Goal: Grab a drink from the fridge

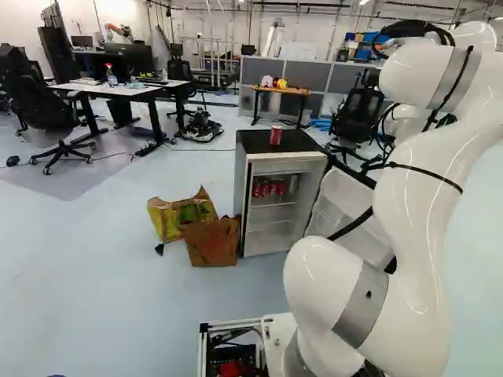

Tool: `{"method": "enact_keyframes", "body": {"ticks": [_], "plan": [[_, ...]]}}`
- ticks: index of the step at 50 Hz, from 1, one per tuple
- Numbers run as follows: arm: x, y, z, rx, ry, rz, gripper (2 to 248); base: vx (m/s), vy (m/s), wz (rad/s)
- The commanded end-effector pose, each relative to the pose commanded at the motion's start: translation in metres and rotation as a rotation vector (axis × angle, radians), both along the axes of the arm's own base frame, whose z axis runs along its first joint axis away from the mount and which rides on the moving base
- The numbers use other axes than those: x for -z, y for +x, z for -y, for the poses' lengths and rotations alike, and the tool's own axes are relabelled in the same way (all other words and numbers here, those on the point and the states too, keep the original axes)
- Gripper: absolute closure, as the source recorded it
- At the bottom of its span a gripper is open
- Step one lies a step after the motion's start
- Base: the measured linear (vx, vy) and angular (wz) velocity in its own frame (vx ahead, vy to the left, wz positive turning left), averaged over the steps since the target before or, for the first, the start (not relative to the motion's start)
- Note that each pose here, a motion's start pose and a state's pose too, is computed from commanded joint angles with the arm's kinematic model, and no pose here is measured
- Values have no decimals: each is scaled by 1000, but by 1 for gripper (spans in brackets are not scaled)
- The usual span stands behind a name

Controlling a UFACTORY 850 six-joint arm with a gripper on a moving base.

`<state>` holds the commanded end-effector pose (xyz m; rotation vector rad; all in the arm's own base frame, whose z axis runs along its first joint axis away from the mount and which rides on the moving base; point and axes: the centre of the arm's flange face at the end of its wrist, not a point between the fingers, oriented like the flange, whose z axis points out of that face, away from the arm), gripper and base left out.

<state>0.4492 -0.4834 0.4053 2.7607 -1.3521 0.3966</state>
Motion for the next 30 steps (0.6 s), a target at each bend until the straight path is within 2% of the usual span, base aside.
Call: {"method": "enact_keyframes", "body": {"ticks": [30], "plan": [[-1,-16,-30,-14,25,-23,3,0,0,0]]}}
